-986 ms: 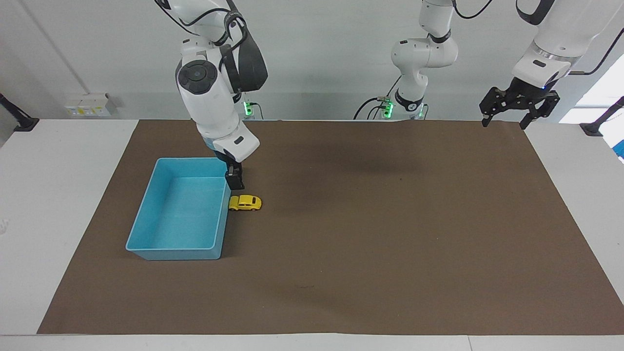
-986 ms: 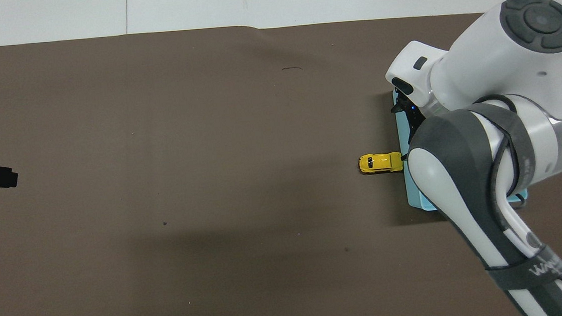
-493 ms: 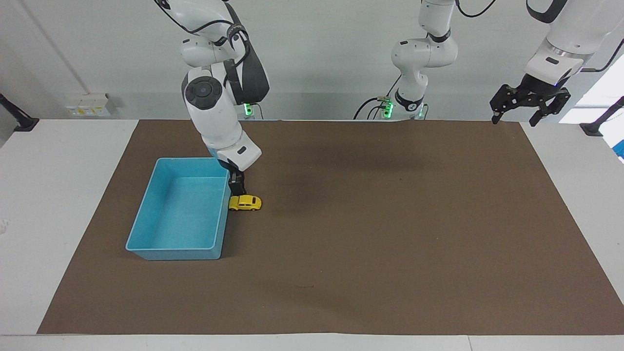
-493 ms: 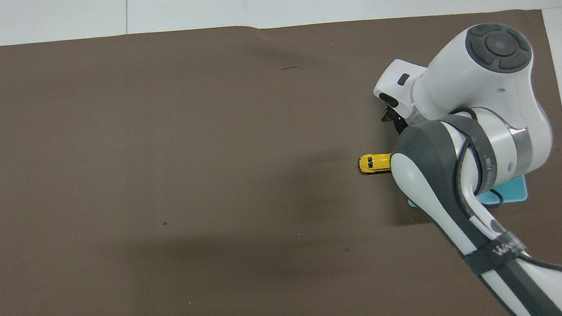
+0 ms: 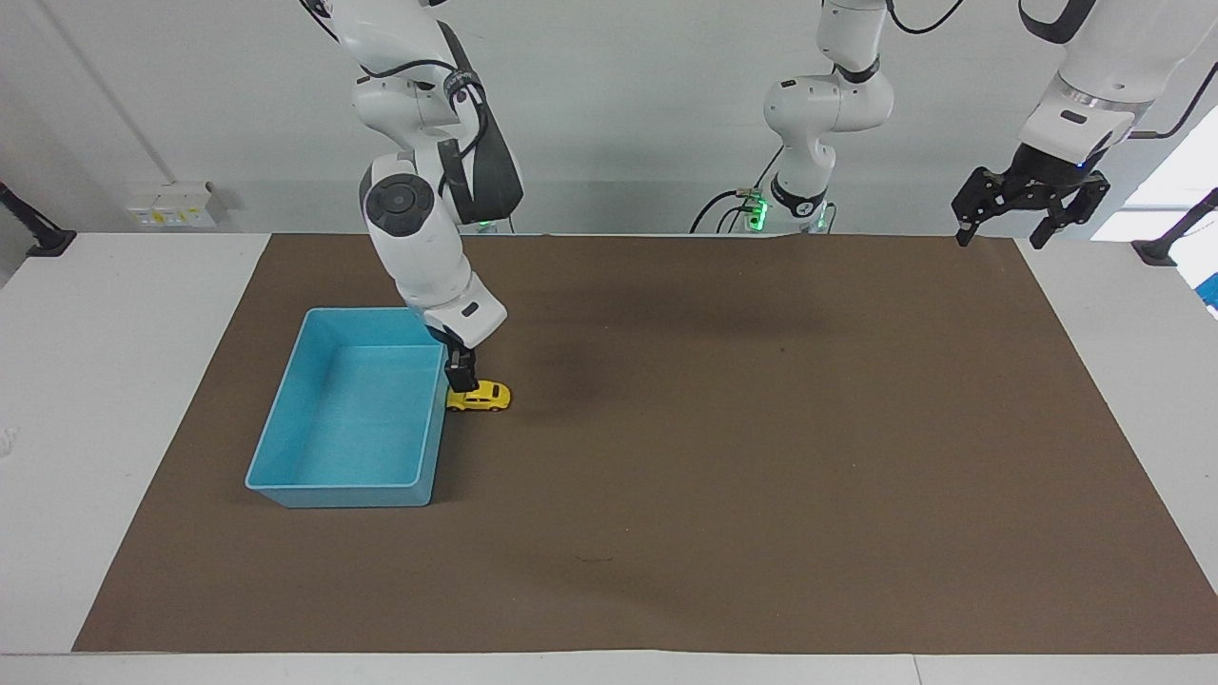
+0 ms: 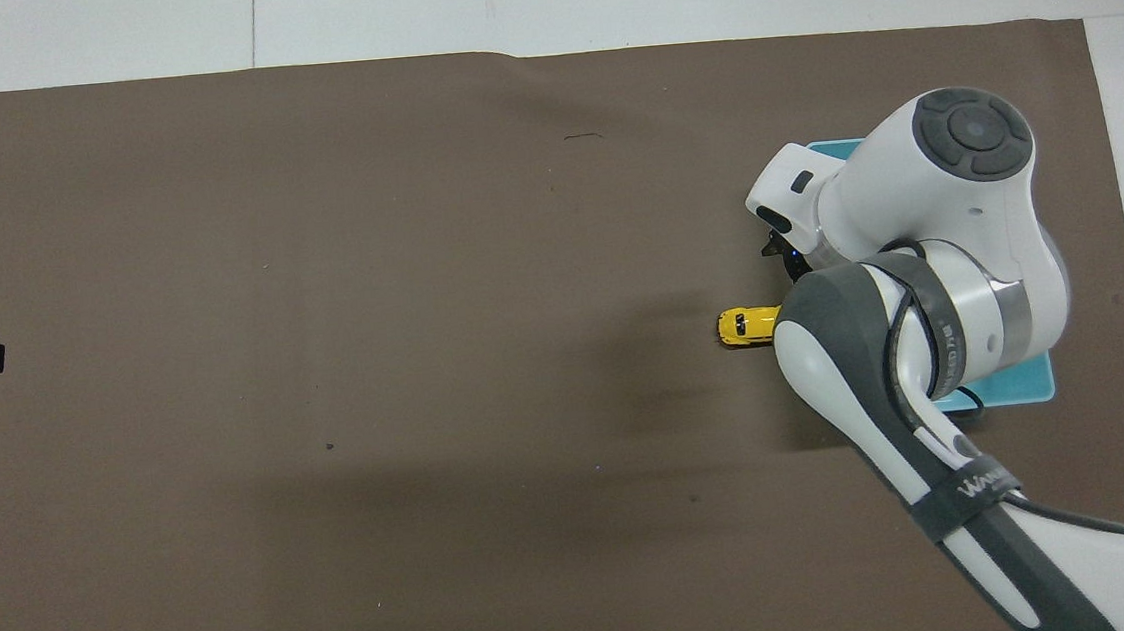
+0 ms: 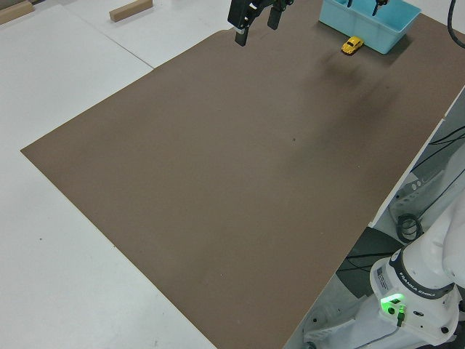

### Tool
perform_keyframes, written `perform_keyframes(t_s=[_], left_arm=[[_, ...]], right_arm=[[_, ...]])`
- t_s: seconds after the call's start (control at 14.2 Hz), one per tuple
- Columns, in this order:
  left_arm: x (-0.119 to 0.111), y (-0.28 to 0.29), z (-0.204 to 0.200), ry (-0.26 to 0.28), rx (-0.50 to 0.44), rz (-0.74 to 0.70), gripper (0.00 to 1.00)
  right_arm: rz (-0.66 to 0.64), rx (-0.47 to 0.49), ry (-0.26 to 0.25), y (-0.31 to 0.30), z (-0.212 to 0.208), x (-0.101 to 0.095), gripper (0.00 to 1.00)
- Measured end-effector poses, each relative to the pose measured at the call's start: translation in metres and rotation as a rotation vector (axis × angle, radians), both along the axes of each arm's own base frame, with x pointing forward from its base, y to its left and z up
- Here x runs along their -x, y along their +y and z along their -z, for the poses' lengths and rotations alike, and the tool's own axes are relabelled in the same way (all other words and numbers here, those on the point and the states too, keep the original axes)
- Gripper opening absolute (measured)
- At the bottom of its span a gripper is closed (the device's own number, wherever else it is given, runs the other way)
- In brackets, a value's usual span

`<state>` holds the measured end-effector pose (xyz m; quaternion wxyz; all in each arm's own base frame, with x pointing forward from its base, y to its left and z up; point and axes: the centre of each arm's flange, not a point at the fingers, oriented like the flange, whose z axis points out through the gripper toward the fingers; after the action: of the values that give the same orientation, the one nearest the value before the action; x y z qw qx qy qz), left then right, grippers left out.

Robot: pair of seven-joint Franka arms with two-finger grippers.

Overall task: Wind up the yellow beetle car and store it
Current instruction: 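Move the right gripper across the blue box toward the car, then lower the right gripper to the car beside the box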

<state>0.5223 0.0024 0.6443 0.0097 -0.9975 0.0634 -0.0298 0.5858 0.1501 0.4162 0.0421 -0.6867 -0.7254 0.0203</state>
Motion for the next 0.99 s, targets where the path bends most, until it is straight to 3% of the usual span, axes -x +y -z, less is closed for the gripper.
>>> perform_keyframes(t_s=[0.99], left_arm=[[0.004, -0.012, -0.019, -0.018, 0.021, -0.058, 1.00]], right_arm=[[0.005, -0.002, -0.041, -0.005, 0.061, 0.019, 1.00]])
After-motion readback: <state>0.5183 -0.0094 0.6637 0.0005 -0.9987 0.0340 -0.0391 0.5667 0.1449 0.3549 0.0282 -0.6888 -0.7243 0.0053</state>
